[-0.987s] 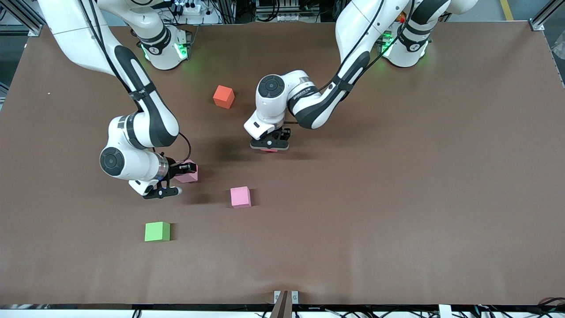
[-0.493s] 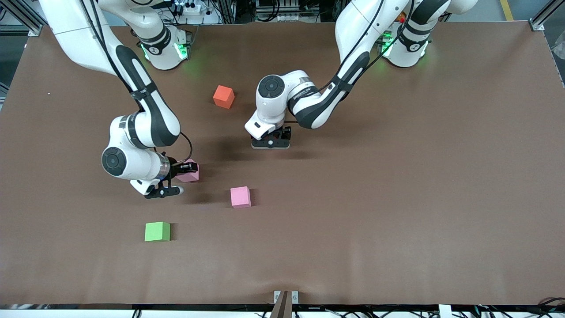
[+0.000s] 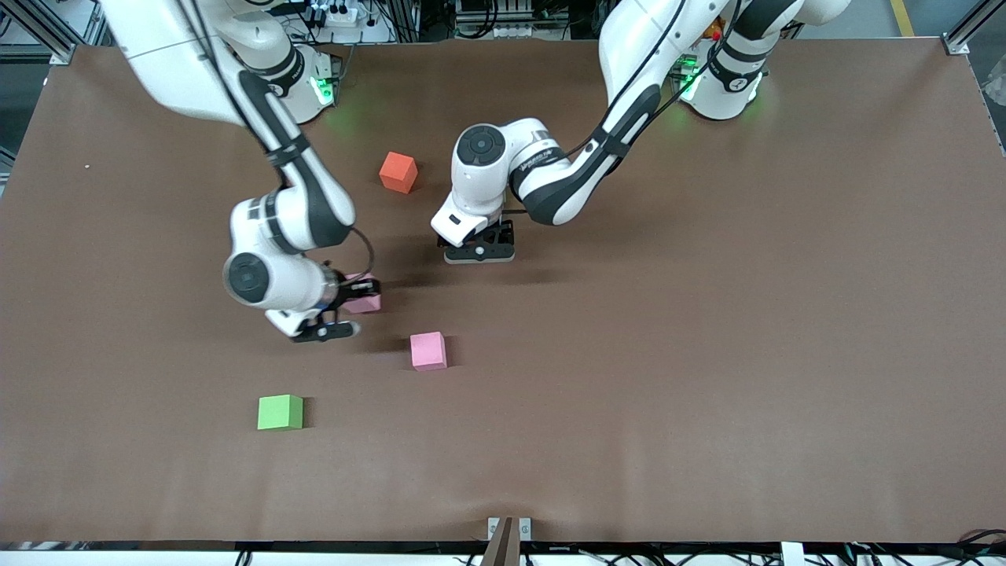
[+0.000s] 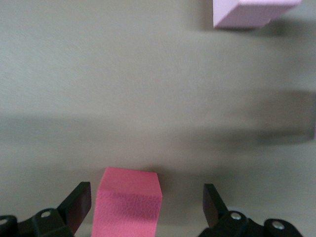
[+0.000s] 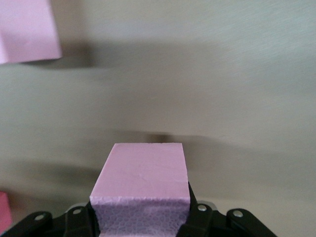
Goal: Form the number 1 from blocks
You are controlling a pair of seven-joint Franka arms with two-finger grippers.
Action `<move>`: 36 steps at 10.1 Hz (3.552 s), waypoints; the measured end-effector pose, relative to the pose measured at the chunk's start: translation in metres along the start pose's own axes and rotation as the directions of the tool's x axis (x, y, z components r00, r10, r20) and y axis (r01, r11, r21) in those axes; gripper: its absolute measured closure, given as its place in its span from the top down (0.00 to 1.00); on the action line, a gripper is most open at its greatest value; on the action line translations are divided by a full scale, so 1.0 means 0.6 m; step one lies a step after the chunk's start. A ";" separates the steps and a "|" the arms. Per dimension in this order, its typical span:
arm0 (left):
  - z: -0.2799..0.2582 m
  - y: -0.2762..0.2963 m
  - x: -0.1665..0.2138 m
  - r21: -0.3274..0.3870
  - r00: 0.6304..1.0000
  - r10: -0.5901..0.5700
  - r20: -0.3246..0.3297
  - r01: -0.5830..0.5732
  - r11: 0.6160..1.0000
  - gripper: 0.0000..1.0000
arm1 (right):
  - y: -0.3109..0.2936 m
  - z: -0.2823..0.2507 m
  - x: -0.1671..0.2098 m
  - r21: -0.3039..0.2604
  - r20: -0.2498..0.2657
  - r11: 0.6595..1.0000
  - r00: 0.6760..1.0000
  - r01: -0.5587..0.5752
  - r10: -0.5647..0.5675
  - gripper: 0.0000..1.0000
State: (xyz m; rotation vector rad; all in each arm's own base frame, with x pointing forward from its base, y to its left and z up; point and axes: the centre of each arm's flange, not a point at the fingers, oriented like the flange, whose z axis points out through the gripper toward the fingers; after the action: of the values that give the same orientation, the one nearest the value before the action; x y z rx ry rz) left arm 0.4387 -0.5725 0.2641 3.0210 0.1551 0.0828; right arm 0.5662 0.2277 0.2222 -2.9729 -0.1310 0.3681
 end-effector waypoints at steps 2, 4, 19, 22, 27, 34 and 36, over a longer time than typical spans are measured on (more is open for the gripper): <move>-0.114 -0.050 0.077 0.047 0.997 -0.071 -0.032 0.072 0.996 1.00 | -0.072 0.011 -0.019 -0.014 -0.002 1.000 1.000 -0.015 0.015 0.60; -0.218 -0.125 0.149 0.084 0.988 -0.146 -0.053 0.150 0.985 1.00 | -0.149 0.001 -0.031 -0.012 -0.034 0.999 0.999 -0.042 0.041 0.60; -0.423 -0.613 0.402 0.203 0.994 0.087 0.067 -0.099 0.974 1.00 | -0.359 0.105 -0.041 0.013 -0.088 0.986 0.982 -0.165 0.165 0.60; -0.484 -0.690 0.406 0.203 0.998 0.041 0.052 -0.051 0.978 1.00 | -0.362 0.112 -0.045 0.008 -0.084 0.973 0.969 -0.232 0.232 0.85; -0.552 -0.759 0.391 0.139 0.999 -0.002 0.051 -0.005 0.990 1.00 | -0.254 0.012 0.016 0.005 -0.087 0.974 0.971 -0.225 0.224 1.00; -0.588 -0.724 0.355 0.152 0.998 0.027 0.052 -0.035 0.988 1.00 | 0.222 -0.254 0.064 -0.081 -0.052 0.994 0.996 0.069 -0.074 1.00; -0.598 -0.726 0.347 0.156 0.998 0.024 0.059 -0.033 0.987 1.00 | 0.322 -0.274 0.041 -0.072 -0.034 0.995 0.996 0.076 -0.078 1.00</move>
State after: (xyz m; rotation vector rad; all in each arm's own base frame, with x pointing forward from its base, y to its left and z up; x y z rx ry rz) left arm 0.5811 -0.0798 0.5788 3.1787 0.1183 -0.0143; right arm 0.6440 0.0183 0.3451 -3.0316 -0.2591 0.3047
